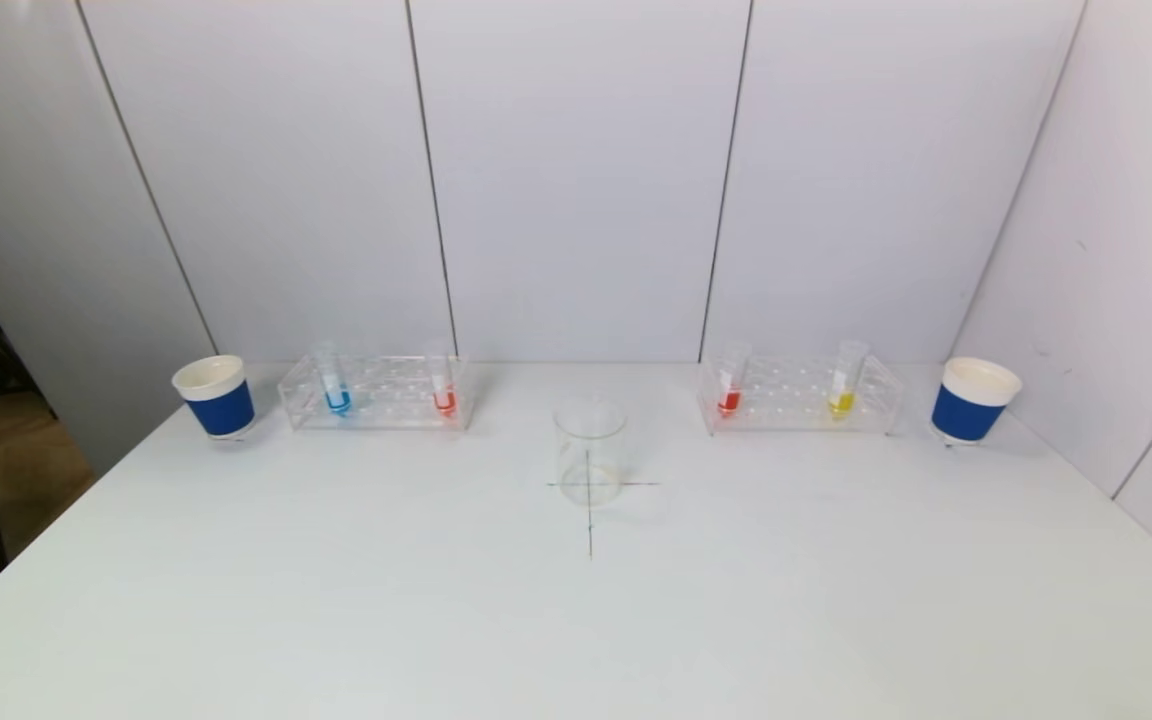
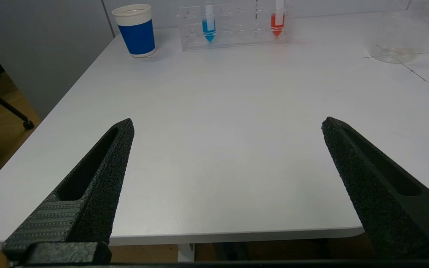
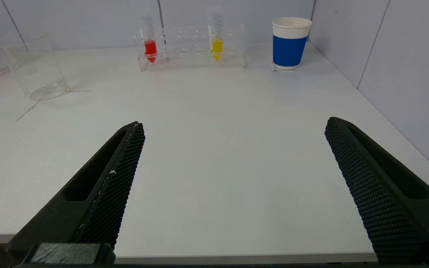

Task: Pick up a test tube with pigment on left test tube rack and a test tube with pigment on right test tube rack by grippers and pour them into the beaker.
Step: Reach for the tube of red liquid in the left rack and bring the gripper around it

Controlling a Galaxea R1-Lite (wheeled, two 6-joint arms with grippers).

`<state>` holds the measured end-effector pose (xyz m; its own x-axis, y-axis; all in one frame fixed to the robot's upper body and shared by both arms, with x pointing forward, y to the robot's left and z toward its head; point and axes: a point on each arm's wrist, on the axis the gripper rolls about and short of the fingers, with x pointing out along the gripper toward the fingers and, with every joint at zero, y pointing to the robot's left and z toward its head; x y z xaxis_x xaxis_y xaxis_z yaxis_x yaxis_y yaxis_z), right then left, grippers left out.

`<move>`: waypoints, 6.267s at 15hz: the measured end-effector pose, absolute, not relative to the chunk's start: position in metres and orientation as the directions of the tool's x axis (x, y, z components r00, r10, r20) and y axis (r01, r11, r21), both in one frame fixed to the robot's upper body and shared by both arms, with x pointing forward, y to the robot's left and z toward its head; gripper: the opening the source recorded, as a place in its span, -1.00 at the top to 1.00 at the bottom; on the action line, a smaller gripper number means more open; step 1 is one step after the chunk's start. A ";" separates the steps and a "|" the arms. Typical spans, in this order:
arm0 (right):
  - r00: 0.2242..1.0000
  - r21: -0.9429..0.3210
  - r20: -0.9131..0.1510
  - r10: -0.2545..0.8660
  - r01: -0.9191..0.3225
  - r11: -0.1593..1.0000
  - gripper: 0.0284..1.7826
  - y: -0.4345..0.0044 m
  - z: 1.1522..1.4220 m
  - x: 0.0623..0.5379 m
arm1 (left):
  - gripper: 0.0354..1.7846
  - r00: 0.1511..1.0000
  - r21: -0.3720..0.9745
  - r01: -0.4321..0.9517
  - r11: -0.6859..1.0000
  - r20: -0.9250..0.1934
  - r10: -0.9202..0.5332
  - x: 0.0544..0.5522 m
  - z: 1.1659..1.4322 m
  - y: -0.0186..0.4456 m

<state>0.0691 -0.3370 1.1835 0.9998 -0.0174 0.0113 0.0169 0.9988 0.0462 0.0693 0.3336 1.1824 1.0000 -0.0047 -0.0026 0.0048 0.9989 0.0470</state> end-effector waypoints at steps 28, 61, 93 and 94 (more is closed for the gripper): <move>1.000 0.046 0.011 -0.017 0.017 0.999 -0.98 -0.337 1.184 0.069 | -0.98 0.994 0.129 0.106 0.986 0.022 -0.109 0.159 1.380 0.330; 1.000 0.046 0.011 -0.017 0.017 0.999 -0.98 -0.337 1.184 0.069 | -0.98 0.988 0.009 0.145 0.989 -0.048 -0.144 0.454 1.192 0.244; 1.000 0.046 0.011 -0.017 0.017 0.999 -0.98 -0.337 1.184 0.069 | -0.98 0.996 0.033 0.092 0.995 -0.013 -0.092 0.523 1.171 0.214; 1.000 0.046 0.011 -0.017 0.017 0.999 -0.98 -0.337 1.184 0.069 | -0.98 0.996 0.033 0.092 0.995 -0.014 -0.091 0.524 1.170 0.213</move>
<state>0.0691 -0.3370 1.1835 0.9998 -0.0172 0.0113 0.0167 0.9988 0.0462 0.5239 0.2135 1.1699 0.9957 -0.0913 -0.0142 0.0918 0.9952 0.0333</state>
